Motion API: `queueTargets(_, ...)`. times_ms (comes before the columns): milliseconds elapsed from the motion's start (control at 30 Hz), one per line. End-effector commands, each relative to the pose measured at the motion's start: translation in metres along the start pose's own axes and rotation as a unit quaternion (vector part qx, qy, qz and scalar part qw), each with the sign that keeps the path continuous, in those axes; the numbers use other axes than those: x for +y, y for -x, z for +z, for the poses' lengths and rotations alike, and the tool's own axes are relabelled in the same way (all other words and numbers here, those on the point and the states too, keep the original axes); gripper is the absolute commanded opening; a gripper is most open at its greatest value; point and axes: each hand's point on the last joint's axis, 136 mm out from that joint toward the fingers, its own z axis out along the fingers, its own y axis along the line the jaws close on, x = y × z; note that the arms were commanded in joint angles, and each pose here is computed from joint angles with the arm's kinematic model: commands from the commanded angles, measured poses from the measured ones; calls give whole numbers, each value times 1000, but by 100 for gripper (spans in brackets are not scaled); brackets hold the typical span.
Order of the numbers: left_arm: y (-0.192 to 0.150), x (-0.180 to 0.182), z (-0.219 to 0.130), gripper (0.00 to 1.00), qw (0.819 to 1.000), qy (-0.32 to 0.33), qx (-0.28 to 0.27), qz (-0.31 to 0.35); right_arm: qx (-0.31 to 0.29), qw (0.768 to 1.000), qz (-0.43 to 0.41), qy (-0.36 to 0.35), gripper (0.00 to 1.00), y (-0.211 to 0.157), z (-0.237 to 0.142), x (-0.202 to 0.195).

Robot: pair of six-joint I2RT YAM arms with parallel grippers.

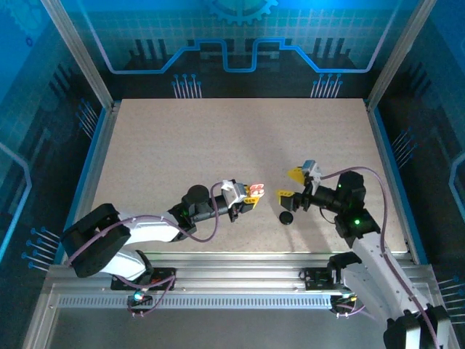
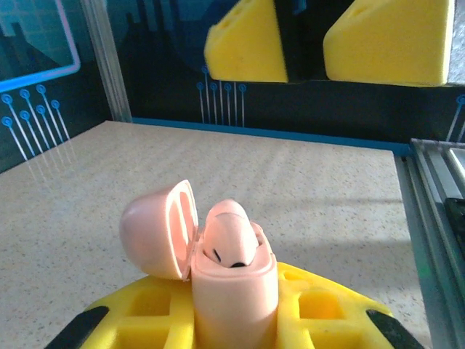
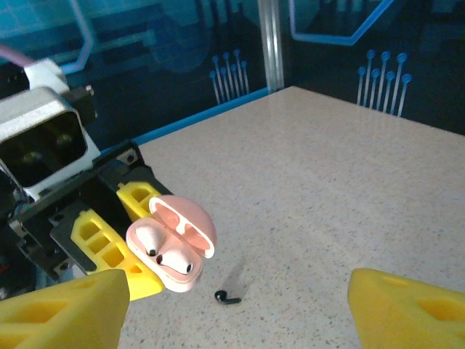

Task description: Insert wireless bluetooth earbuds into charging case

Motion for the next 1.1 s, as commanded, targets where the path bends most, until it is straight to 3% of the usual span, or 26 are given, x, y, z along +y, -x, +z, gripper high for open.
queueTargets(0,21,-8,1,20,999,-25,-19,24,-11,997,-54,51,81,16,1,13)
queueTargets(467,24,-15,0,20,998,-45,-13,32,15,988,-116,99,82,0,12,16)
queueTargets(867,26,-20,4,20,997,-64,-15,36,48,984,-111,132,85,-12,28,15)
queueTargets(1067,27,-21,4,20,997,-68,-17,37,74,971,-117,194,81,-15,42,32)
